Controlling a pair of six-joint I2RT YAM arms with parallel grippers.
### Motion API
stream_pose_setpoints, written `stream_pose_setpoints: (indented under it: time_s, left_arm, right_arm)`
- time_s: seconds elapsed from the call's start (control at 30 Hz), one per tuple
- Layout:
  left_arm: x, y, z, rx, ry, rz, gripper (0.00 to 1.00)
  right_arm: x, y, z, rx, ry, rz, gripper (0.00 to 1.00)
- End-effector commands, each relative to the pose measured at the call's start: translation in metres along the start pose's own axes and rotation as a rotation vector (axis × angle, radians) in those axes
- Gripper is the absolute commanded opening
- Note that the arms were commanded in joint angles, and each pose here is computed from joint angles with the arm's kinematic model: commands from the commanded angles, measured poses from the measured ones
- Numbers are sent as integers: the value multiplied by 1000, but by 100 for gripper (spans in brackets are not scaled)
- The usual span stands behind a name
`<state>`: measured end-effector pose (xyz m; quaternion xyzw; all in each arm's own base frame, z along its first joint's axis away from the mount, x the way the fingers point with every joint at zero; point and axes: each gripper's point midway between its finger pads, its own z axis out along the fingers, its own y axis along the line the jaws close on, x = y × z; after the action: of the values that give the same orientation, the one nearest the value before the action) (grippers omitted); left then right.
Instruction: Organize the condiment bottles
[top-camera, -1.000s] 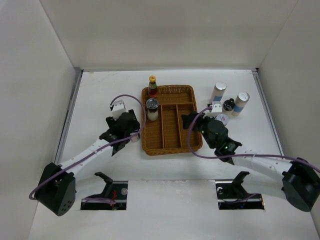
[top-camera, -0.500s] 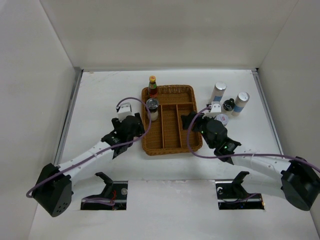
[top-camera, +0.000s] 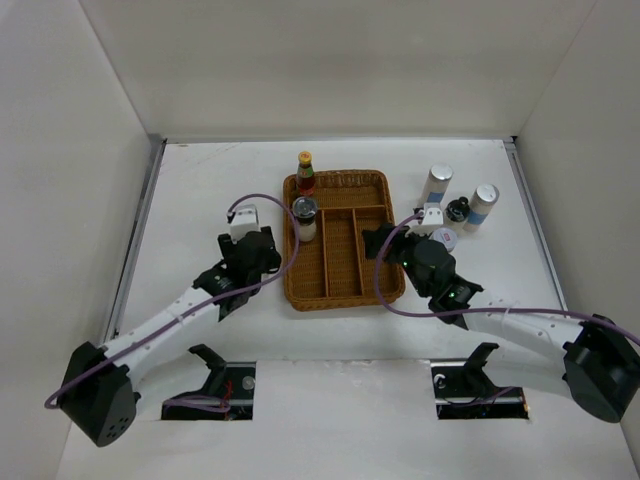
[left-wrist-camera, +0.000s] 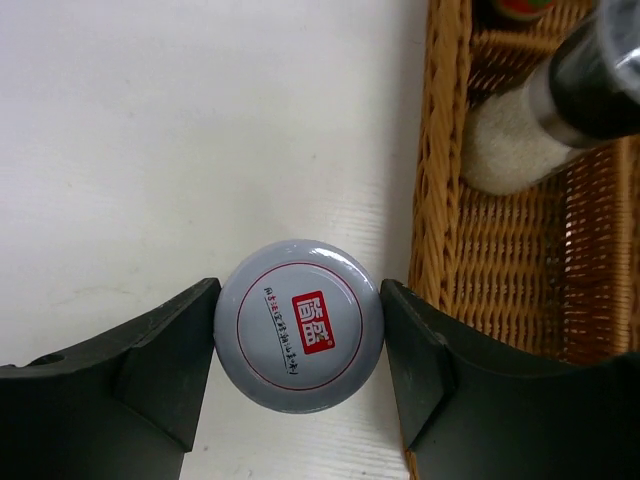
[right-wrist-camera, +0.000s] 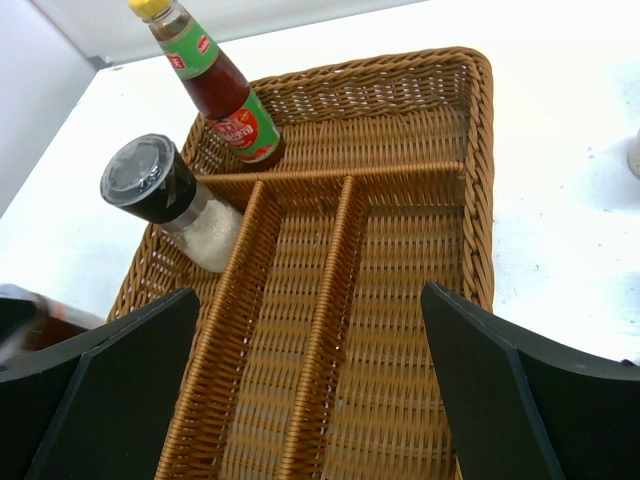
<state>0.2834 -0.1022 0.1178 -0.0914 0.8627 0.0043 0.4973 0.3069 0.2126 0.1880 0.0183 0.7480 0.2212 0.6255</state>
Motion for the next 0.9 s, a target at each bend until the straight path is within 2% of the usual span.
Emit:
stream_pose_setpoints:
  time_s: [0.0, 0.17, 0.43, 0.57, 0.63, 0.7, 0.73, 0.77, 0.8, 0.87]
  left_arm:
    - [-101, -19, -37, 74, -254, -112, 24]
    - [-113, -68, -51, 199, -272, -99, 24]
    - [-83, -128, -36, 311, -225, -49, 24]
    - [-54, -136, -15, 297, -179, -2, 25]
    - [-41, -138, -7, 294, -160, 17, 27]
    - [-32, -137, -2, 288, -156, 29, 30]
    - [-28, -137, 0, 291, -152, 29, 33]
    - [-24, -137, 0, 296, -150, 27, 36]
    - [-22, -137, 1, 298, -152, 26, 41]
    - [-17, -136, 0, 307, -157, 25, 50]
  right_arm:
    - [-16, 9, 1, -27, -45, 39, 100]
    - [-17, 8, 0, -22, -50, 34, 100]
    - [-22, 2, -3, -9, -68, 44, 100]
    - [-29, 0, -6, 0, -91, 47, 100]
    - [-33, -4, -7, 14, -100, 48, 82]
    - [-37, -8, -9, 31, -111, 46, 54]
    - [-40, -12, -10, 52, -117, 44, 45]
    - [-42, -19, -11, 87, -118, 40, 40]
    - [-43, -28, -11, 133, -116, 30, 39]
    - [-45, -48, -14, 228, -114, 14, 44]
